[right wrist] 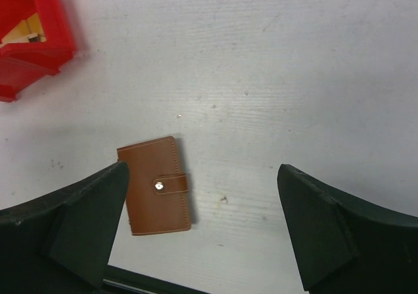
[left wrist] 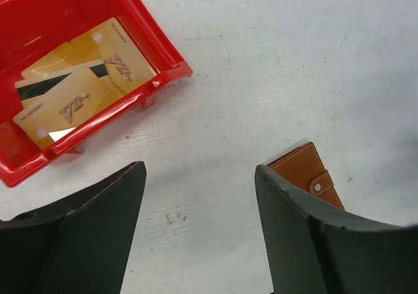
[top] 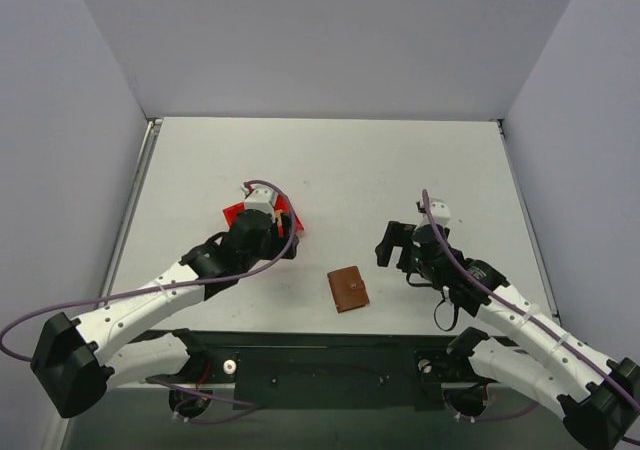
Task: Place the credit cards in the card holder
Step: Reset both arms
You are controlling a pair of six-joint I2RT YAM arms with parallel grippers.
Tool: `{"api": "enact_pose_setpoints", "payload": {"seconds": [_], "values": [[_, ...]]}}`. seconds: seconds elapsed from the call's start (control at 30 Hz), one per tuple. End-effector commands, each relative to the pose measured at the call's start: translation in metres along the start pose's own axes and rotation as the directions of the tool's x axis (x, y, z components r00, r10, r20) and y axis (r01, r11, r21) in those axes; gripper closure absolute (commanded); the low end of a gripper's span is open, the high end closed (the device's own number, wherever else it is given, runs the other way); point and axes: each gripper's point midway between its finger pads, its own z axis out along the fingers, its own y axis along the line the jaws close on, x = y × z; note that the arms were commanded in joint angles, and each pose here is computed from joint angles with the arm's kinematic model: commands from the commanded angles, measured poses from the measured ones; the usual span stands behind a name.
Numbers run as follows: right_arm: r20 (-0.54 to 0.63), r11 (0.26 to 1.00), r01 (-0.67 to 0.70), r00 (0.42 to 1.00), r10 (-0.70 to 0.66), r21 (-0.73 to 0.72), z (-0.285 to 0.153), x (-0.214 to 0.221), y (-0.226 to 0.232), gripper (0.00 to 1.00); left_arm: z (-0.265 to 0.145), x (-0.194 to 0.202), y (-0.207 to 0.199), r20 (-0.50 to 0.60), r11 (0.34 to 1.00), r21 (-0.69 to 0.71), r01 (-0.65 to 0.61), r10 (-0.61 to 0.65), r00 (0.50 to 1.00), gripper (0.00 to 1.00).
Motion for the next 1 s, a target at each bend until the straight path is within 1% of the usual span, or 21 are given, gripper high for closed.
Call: {"api": "enact_pose_setpoints", "payload": {"seconds": [0.0,0.1,0.2,0.3,0.53,0.87,0.97], "values": [[0.030,0.995,0.013,0.999,-0.016,0.098,-0.005,-0.010,-0.018,0.06,-0.019,-0.021,0.022,0.060,0.993,-0.116,0.025,-0.018,0.998,0.20],[0.034,0.994,-0.001,0.999,-0.003,0.111,-0.004,-0.010,-0.020,0.05,-0.026,-0.022,0.033,0.070,0.985,-0.170,0.042,-0.031,0.997,0.18],[0.054,0.992,-0.024,0.998,0.017,0.122,-0.006,-0.011,-0.023,0.03,-0.027,-0.021,0.036,0.069,0.982,-0.183,0.039,-0.027,0.997,0.16],[0.061,0.990,-0.019,0.998,0.010,0.140,-0.006,-0.012,-0.027,0.02,-0.029,-0.020,0.039,0.068,0.980,-0.195,0.043,-0.030,0.997,0.14],[0.064,0.985,-0.021,0.998,0.010,0.173,-0.007,-0.014,-0.031,0.02,-0.037,-0.027,0.039,0.126,0.985,-0.160,0.059,-0.039,0.991,0.13],[0.077,0.990,0.006,0.997,-0.018,0.144,-0.006,-0.022,-0.024,0.01,-0.042,-0.031,0.043,0.147,0.983,-0.173,0.061,-0.036,0.989,0.11],[0.076,0.990,0.016,0.997,-0.027,0.139,-0.005,-0.024,-0.022,0.01,-0.049,-0.036,0.044,0.172,0.984,-0.159,0.074,-0.046,0.984,0.11]]}}
